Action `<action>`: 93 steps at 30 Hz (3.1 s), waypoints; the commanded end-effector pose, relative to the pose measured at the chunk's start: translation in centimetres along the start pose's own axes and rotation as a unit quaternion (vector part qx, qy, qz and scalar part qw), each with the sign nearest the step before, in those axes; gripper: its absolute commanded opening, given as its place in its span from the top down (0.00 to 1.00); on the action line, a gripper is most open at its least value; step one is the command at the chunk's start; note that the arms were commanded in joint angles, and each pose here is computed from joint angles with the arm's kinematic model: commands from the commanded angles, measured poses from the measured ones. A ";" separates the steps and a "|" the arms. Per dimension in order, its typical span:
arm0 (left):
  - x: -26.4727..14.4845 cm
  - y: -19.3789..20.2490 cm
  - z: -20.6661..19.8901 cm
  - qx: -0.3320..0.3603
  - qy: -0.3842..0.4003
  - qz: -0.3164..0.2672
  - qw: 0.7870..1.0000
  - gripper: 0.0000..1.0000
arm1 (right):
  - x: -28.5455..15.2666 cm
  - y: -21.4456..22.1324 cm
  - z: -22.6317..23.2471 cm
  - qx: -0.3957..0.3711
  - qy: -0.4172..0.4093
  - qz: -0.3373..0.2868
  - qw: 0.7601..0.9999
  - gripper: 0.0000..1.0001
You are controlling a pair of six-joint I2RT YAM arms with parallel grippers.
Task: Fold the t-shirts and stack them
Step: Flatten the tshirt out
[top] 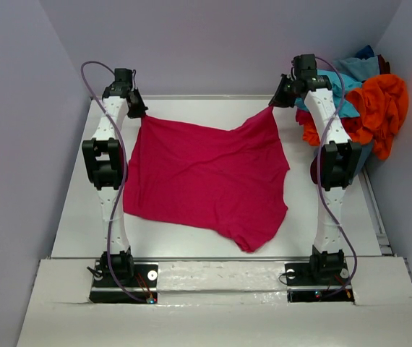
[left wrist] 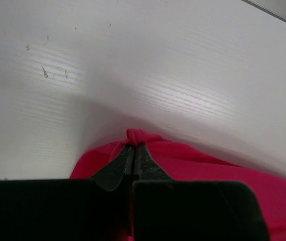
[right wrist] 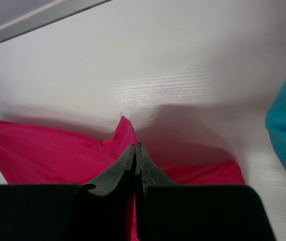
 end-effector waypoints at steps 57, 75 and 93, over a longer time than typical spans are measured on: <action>-15.1 11.4 -1.2 -0.066 -0.007 0.035 0.997 0.46 | -0.5 -2.0 0.6 0.005 -0.008 -0.037 0.999 0.92; -20.3 19.4 -1.5 -0.105 0.032 0.066 0.992 0.47 | 0.2 5.8 -1.1 0.028 0.019 0.102 0.994 0.37; -19.4 20.9 -1.3 -0.099 0.031 0.083 0.991 0.47 | -4.3 19.9 -4.1 0.023 0.065 0.207 0.976 0.52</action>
Point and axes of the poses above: each gripper's point midway between its finger pads, its own x axis out along the fingers, its own z axis along the line the jaws close on, y = z × x, the point moved 1 cm from there along -x, back along the fingers, and after that the axes turned 12 degrees about x, right-handed, at the moved point
